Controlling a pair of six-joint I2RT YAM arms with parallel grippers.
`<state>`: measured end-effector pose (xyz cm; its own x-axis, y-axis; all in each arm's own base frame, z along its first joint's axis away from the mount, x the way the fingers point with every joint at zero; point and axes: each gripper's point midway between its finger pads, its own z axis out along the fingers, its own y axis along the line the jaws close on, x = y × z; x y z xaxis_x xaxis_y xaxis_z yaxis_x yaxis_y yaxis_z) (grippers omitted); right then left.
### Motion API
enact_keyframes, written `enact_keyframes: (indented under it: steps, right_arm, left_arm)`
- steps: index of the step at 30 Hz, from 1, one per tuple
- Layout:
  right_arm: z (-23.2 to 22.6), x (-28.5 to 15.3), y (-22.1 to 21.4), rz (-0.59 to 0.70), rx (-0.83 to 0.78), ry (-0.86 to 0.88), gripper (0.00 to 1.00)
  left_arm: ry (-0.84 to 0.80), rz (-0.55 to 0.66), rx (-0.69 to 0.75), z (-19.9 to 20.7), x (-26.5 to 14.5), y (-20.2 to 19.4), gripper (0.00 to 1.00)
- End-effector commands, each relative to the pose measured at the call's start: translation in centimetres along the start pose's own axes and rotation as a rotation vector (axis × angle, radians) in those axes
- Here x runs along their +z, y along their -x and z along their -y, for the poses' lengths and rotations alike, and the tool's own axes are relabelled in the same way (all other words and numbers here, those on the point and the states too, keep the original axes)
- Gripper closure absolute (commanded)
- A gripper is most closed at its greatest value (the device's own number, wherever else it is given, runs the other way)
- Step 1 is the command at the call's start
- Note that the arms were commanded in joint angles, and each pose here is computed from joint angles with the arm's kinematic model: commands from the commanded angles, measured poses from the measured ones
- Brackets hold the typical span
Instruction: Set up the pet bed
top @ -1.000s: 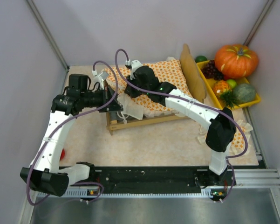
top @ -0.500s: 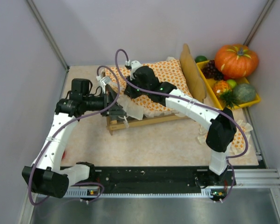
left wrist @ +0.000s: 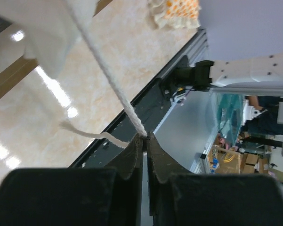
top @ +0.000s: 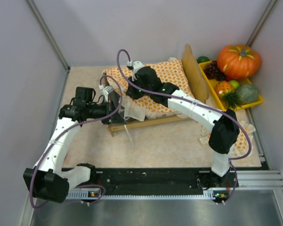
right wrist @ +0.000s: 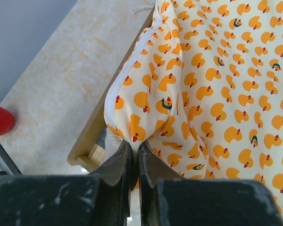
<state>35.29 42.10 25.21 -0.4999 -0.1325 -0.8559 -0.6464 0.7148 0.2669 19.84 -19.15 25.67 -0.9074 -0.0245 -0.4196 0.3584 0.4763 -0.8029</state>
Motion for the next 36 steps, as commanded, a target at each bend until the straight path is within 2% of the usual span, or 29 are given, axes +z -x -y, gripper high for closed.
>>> enact_keyframes:
  steps: [1, 2, 4, 5, 6, 7, 11, 16, 22, 27, 31, 36]
  right_arm:
    - [1.9, -0.7, 3.4, 0.111, -0.005, -0.072, 1.00]
    - [1.8, -0.7, 3.4, 0.110, -0.002, -0.071, 1.00]
    - [1.9, -0.7, 3.3, 0.109, -0.002, -0.073, 1.00]
    - [1.9, -0.7, 3.3, 0.110, -0.002, -0.074, 1.00]
    - [1.9, -0.8, 3.4, 0.111, -0.002, -0.074, 1.00]
    - [1.9, -0.8, 3.4, 0.112, -0.002, -0.077, 1.00]
    - [2.0, -1.1, 3.3, 0.111, -0.002, -0.079, 1.00]
    - [1.7, -1.2, 3.3, 0.111, 0.005, -0.066, 1.00]
    - [1.6, -1.5, 3.5, 0.117, 0.002, -0.061, 1.00]
    - [1.5, -1.5, 3.7, 0.120, 0.002, -0.055, 1.00]
    - [1.6, -1.5, 3.7, 0.119, 0.002, -0.057, 1.00]
    - [1.5, -1.5, 3.9, 0.127, 0.002, -0.056, 1.00]
  left_arm:
    - [0.166, -0.051, -0.021, -3.7, 0.2, -2.0, 0.79]
    - [0.223, -0.043, -0.025, -5.0, 0.3, -1.7, 0.71]
    - [0.325, -0.005, -0.007, -6.9, 0.1, -0.9, 0.66]
    - [0.347, 0.015, 0.009, -7.2, 0.0, -0.4, 0.59]
    - [0.366, 0.034, 0.020, -7.5, -0.1, -0.1, 0.40]
    - [0.429, 0.065, 0.029, -8.4, -0.6, 0.4, 0.33]
    - [0.562, 0.155, 0.056, -10.2, -1.9, 1.7, 0.24]
    - [0.589, 0.313, 0.054, -12.1, -0.9, 5.4, 0.25]
    - [0.562, 0.396, 0.081, -13.4, 0.9, 9.5, 0.37]
    - [0.554, 0.387, 0.132, -14.9, 2.2, 10.4, 0.38]
    - [0.595, 0.334, 0.084, -17.4, 3.4, 9.3, 0.41]
    - [0.609, 0.325, 0.071, -18.0, 4.7, 7.8, 0.44]
